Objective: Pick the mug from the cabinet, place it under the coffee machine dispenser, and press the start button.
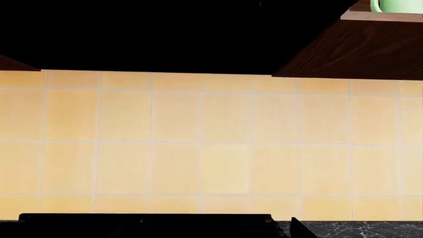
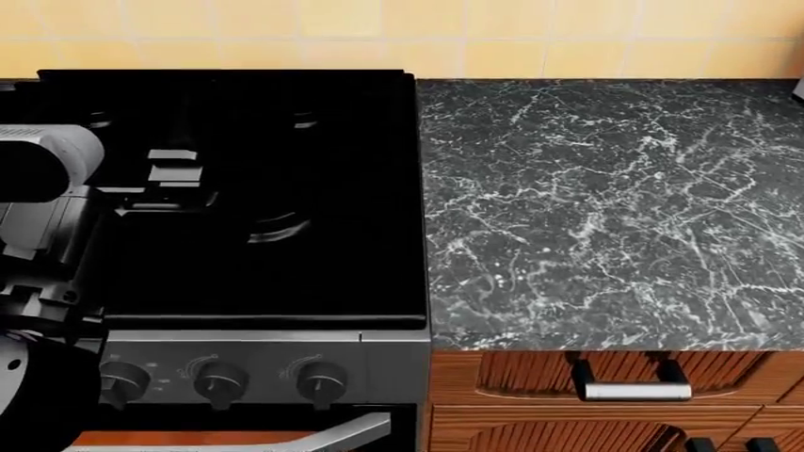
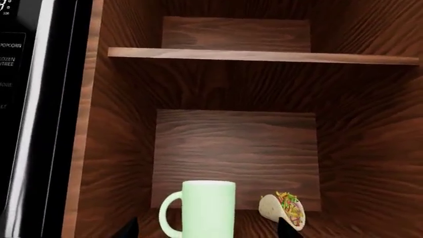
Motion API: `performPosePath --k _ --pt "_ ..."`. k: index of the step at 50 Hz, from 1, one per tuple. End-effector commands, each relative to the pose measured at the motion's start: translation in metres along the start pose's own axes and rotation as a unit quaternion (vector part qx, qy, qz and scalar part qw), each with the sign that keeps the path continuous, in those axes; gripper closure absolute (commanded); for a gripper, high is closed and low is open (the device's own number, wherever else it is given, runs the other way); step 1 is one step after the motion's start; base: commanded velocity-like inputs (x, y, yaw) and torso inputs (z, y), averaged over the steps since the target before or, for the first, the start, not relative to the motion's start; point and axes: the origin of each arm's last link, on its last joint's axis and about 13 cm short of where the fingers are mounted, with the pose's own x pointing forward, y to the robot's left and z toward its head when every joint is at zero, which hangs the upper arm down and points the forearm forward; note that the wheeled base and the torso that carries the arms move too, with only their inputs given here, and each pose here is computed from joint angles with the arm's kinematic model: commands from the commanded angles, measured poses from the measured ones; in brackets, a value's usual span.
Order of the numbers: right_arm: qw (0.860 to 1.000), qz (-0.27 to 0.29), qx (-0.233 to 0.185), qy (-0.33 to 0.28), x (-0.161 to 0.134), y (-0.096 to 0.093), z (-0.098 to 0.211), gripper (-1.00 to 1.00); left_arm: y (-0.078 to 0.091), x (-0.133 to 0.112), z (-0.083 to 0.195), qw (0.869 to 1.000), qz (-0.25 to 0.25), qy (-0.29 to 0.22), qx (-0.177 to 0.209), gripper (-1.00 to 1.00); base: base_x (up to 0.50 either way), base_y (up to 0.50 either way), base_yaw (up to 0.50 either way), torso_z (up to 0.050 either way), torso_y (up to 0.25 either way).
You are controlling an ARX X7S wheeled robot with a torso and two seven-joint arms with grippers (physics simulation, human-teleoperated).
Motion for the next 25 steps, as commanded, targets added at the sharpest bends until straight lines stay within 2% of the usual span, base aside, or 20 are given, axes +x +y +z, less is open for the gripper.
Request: performPosePath --k 1,25 --pt "1.0 -0.01 -0.009 0.005 0.0002 0.0 -0.0011 -1.0 0.0002 -0.0011 -0.0009 1.0 0.0 0.001 -0.002 -1.0 0.0 0.0 0.0 0.0 0.0" --pt "1.0 -0.006 0.001 0.008 0.0 0.0013 -0.0015 -1.0 0.0009 -0.001 -0.0009 1.0 0.0 0.001 -0.003 -1.0 0.08 0.0 0.0 0.0 0.0"
